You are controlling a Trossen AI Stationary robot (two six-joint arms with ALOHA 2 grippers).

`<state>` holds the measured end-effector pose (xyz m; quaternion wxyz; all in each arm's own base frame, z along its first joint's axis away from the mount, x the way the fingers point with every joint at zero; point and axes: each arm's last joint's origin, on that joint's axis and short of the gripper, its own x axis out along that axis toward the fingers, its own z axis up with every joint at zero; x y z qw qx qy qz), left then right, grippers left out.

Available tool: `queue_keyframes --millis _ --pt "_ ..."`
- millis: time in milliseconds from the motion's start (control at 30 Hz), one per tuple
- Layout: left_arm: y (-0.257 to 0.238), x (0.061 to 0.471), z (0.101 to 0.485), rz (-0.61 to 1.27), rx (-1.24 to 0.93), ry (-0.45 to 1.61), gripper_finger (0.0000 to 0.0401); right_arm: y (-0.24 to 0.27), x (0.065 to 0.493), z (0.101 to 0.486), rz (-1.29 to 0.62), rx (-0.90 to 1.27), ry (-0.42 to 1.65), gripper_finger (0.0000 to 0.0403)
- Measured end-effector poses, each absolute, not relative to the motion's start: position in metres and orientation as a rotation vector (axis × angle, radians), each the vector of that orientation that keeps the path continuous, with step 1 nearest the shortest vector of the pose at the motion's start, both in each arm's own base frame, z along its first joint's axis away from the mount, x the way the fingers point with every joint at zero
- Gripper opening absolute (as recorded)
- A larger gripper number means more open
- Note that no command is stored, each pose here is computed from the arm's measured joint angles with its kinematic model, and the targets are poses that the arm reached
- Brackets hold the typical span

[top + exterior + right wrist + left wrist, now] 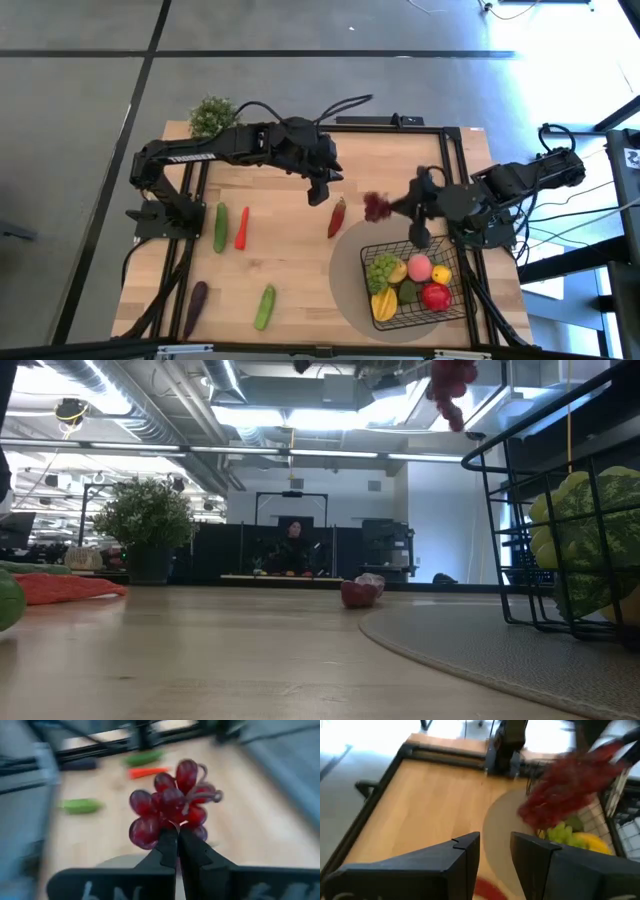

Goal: Build produce basket
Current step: Put the purple grapes into the wire basket

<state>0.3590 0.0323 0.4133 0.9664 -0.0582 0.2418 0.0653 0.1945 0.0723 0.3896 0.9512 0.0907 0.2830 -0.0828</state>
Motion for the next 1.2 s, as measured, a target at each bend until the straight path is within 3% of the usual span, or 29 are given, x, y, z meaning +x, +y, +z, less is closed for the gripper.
queue_keyframes --millis 233,567,933,1200 --pt "0.032 0.353 0.417 0.148 -0.108 0.495 0.0098 0.093 0.188 0.379 0.015 0.464 0.721 0.0" --pt "0.032 0.352 0.416 0.15 -0.104 0.507 0.0098 0.114 0.182 0.342 -0.033 0.673 0.845 0.0" --pt "0.034 0.352 0.416 0.153 -0.105 0.506 0.0098 0.118 0.188 0.277 -0.053 0.664 0.87 0.0" --pt "0.034 0.352 0.416 0.153 -0.105 0.506 0.0098 0.117 0.186 0.255 -0.076 0.641 0.892 0.0001"
